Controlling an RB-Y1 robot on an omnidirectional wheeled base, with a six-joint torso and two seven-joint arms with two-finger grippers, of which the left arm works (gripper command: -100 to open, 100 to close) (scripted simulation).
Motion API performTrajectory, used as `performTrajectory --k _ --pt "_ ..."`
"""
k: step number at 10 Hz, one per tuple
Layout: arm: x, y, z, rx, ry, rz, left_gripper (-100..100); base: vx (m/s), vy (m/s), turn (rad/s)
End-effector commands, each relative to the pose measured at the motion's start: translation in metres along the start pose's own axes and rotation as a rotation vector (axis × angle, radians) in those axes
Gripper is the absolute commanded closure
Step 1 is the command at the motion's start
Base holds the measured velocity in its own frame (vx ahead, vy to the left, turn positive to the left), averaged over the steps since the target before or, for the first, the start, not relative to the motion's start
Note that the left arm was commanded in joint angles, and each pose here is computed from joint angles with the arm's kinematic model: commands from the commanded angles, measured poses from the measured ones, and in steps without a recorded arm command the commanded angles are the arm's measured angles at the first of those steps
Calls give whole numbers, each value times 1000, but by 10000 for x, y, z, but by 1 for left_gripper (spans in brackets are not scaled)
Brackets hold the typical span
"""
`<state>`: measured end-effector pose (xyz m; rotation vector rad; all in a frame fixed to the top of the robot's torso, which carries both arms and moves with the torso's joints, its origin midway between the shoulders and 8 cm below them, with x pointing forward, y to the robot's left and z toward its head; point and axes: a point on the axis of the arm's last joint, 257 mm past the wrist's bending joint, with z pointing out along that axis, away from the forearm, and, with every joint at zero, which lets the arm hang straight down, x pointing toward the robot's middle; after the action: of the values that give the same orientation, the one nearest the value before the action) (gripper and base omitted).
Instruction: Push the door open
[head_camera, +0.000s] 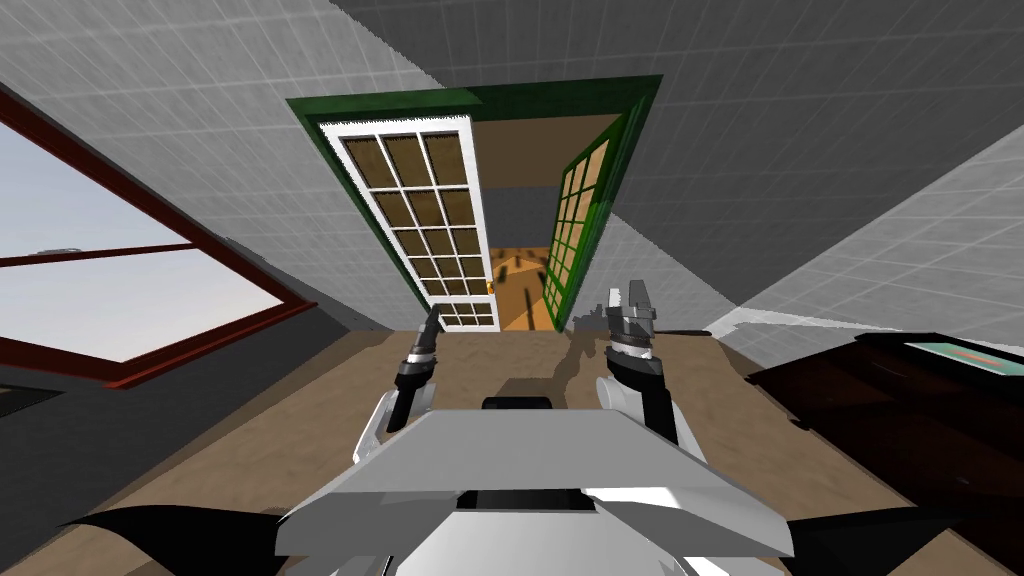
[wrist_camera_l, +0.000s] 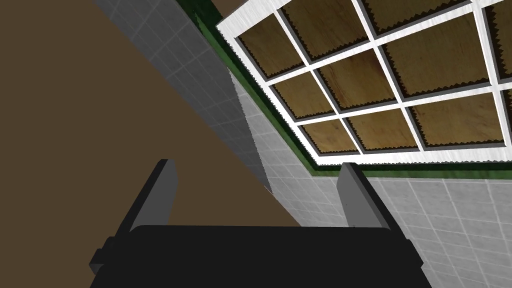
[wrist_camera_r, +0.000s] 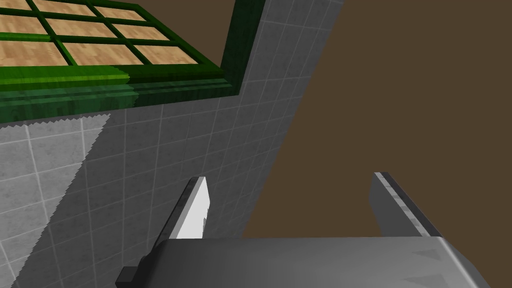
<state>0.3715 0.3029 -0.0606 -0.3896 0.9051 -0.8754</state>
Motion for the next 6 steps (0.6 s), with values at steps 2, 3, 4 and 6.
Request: performTrajectory --k 2,3,4,6 --pt "45 155 -60 -18 23 74 -100 93 -14 10" --pt "60 216 -82 -25 32 101 -100 100 -19 8" --pt "75 276 -106 -31 41 128 -100 97 -22 9" --pt "104 400 -156 -45 60 182 -100 90 -7 11"
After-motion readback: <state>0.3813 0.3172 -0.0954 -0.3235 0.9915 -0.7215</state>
